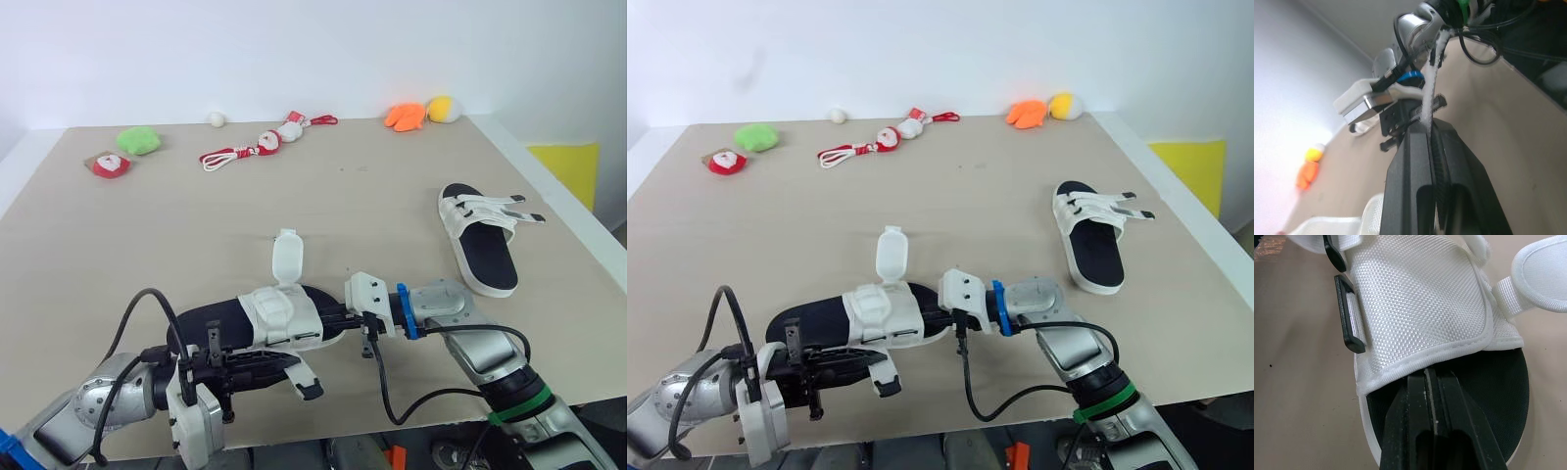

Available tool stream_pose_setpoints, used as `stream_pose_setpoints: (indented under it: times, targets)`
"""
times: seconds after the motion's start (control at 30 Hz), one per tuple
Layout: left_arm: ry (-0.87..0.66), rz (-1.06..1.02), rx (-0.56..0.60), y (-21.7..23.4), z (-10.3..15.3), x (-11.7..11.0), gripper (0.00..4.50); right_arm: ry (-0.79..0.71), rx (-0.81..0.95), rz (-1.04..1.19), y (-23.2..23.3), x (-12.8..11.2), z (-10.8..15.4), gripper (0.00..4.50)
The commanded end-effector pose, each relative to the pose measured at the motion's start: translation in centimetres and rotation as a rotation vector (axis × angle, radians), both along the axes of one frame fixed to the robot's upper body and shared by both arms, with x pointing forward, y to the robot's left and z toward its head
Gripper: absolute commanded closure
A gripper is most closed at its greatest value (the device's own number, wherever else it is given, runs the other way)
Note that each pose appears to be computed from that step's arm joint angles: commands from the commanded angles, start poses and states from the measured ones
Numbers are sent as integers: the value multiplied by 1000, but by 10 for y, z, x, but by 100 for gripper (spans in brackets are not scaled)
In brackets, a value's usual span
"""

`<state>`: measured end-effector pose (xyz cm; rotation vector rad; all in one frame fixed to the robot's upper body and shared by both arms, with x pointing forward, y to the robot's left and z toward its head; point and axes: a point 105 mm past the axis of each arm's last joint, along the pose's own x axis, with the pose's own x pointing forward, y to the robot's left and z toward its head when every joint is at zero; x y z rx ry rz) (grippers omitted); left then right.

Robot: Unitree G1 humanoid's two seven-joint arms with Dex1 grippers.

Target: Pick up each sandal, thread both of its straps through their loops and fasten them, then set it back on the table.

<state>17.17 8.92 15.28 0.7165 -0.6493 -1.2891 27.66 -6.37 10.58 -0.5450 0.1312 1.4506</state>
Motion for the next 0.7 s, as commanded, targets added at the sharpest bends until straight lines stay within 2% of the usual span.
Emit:
stream_pose_setpoints:
  times: [0.03,0.23,0.37,0.43,0.7]
  targets:
    - [183,49,-132,-1,23,6,444,43,-62,-10,-5,-2,-16,450]
    - [620,49,-304,-10,48,18,444,45,-66,-10,-5,-3,-17,450]
    - [968,11,-377,-6,47,20,444,45,-65,-11,-5,-2,-17,450]
    - [1095,-6,-430,1,51,25,444,44,-65,-10,-5,-2,-17,450]
    - [1310,53,-639,19,61,60,444,43,-60,-7,-3,-3,-17,450]
